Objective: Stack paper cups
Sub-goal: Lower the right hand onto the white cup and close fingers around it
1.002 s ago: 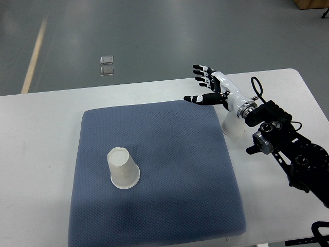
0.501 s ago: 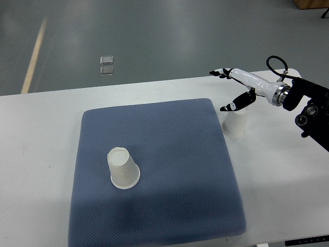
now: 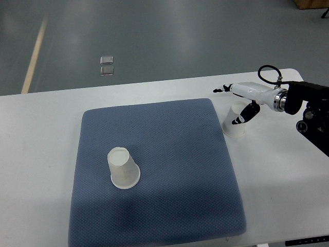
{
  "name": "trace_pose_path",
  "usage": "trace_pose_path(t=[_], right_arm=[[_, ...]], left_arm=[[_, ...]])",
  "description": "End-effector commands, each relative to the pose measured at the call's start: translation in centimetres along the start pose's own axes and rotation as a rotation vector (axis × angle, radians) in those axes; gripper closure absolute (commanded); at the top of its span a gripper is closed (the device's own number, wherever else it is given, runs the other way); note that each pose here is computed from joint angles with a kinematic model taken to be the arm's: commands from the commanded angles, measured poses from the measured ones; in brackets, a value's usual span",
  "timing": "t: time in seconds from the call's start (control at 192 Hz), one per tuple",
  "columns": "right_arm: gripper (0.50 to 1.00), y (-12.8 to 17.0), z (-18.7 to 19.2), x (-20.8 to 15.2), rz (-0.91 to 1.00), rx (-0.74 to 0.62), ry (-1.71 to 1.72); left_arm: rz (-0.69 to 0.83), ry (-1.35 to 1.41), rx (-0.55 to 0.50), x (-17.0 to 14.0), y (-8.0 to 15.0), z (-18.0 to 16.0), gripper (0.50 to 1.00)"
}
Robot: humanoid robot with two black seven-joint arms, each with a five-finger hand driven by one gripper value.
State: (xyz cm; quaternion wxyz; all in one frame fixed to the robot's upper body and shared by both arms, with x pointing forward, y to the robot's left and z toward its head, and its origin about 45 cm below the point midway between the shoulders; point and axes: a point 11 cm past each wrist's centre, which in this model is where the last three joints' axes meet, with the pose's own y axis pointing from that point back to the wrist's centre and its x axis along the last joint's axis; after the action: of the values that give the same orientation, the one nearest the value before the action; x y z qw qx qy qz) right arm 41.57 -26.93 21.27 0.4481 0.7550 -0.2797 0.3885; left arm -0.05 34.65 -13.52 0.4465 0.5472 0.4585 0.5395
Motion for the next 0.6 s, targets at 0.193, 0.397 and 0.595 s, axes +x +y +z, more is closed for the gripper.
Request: trace_pose_path(t=[0.193, 0.397, 0.595], right_arm=[[0.589, 0.1, 1.8, -0.6, -0.019, -0.061, 0.035], [0.605, 0.0, 3.0, -1.0, -0.016, -0.097, 0.04], [0.628, -0.1, 3.7, -1.2, 0.003, -0.12, 0.037]], left_arm=[[0.0, 0.0, 0.0, 0.0, 0.0, 0.0, 0.5], [0.0, 0.0, 0.0, 0.0, 0.0, 0.0, 0.5], [0.0, 0.0, 0.0, 0.0, 0.0, 0.0, 0.5]])
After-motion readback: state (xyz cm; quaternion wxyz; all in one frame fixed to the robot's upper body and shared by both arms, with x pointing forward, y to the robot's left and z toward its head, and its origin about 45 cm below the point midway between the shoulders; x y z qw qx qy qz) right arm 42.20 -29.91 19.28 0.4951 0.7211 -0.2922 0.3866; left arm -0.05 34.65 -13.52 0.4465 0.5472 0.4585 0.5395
